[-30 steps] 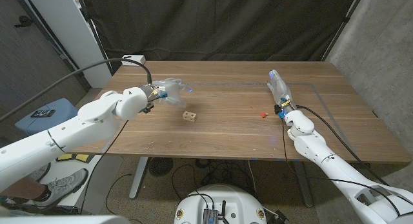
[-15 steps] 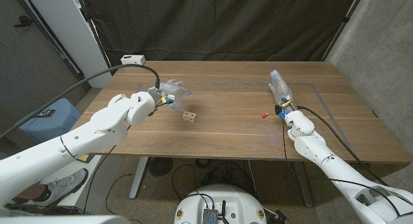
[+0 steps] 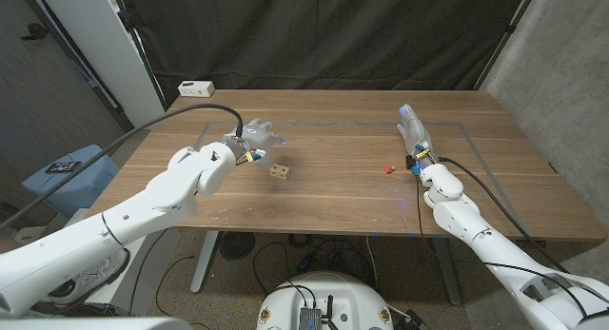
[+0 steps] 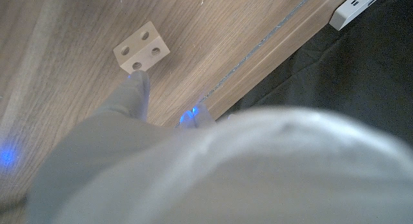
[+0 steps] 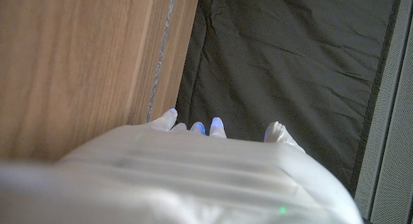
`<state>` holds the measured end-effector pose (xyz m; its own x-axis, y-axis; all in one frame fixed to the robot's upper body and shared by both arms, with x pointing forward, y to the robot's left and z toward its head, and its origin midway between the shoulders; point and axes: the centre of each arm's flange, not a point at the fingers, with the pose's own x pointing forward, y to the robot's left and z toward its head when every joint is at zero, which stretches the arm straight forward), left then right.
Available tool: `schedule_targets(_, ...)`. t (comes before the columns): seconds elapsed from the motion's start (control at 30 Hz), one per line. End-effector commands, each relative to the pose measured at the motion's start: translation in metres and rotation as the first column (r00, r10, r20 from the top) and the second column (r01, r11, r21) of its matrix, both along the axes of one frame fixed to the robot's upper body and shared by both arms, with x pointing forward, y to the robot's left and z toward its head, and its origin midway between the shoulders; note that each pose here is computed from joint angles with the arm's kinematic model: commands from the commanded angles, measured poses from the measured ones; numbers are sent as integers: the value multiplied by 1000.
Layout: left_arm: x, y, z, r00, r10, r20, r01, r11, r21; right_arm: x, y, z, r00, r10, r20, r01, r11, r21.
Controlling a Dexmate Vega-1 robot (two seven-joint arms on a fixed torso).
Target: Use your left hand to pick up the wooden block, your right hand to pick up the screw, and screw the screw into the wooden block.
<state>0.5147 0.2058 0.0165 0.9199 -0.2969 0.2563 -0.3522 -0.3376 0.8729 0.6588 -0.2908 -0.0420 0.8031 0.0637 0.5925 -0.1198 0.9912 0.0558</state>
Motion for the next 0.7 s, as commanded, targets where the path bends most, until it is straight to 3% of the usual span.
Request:
schedule_targets(0.03,0,-7,-14,1000,19,0,-19,1000,7,2,2,-1,1000,-2,-1,2,1000,4)
schedule_targets(0.7,12,-7,-30,999,33,-6,-33,999,16,0,5,-4,1000,-3,0,3,1000,10)
